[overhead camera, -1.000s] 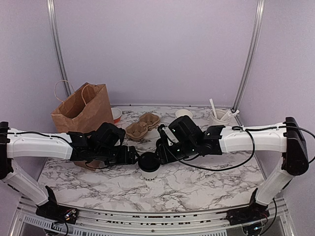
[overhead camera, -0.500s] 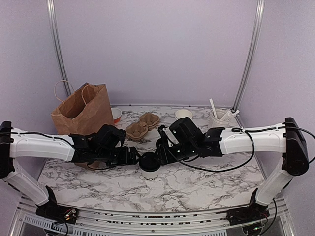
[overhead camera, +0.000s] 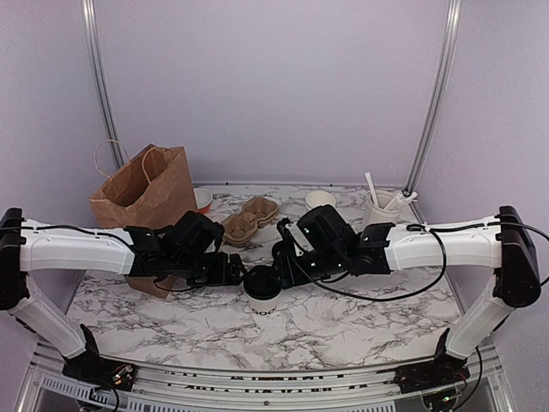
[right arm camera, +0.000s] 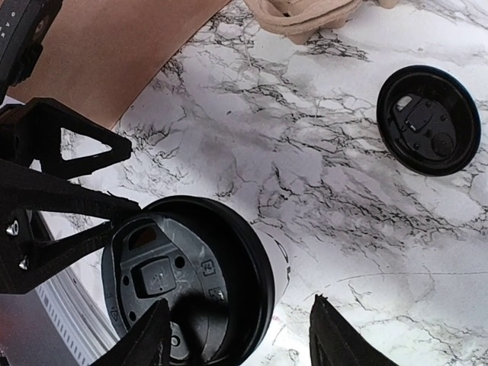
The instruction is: Pack the takeout coffee
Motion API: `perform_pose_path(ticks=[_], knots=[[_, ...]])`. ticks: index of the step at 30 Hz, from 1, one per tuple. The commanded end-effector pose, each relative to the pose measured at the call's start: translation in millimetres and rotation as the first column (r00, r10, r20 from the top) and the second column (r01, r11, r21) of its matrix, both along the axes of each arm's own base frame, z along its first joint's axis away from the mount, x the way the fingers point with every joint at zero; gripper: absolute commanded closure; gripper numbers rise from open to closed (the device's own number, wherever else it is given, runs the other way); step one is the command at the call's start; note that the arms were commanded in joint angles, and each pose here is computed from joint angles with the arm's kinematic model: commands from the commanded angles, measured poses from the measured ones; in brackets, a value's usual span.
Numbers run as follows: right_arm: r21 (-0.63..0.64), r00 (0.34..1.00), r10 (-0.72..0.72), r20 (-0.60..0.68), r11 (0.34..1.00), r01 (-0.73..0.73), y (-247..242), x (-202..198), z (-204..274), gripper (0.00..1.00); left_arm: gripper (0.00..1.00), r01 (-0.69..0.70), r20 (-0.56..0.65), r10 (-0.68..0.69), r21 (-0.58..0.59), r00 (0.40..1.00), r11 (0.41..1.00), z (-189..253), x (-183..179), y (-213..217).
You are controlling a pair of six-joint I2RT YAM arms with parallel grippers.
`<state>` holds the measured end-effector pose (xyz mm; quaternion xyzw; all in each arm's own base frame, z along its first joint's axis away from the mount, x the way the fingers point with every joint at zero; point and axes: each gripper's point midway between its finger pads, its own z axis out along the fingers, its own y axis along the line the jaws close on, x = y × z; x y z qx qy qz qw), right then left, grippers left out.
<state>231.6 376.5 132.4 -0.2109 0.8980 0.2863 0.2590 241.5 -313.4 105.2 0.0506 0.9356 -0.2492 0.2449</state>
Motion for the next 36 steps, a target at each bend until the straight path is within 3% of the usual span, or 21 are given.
perform_pose_path(ticks=[1, 10, 18, 36], knots=[[0.011, 1.000, 0.007, 0.017, 1.000, -0.008, 3, -1, 20, 0.41, 0.12, 0.033, 0.002, -0.033, 0.098, 0.999, 0.995, 6, 1, 7], [0.039, 0.999, -0.003, 0.052, 0.999, 0.001, 8, 6, 41, 0.41, 0.12, 0.013, 0.070, -0.020, 0.091, 0.997, 0.996, 38, 12, 6], [0.063, 0.999, -0.016, 0.047, 0.998, 0.013, 0, 14, 45, 0.40, 0.12, 0.099, 0.062, -0.101, 0.035, 0.993, 0.994, 50, -2, -19], [0.107, 0.998, -0.044, -0.054, 0.993, 0.050, -25, 19, 9, 0.46, 0.12, 0.146, 0.001, -0.146, 0.081, 0.989, 0.986, 10, -13, -38]])
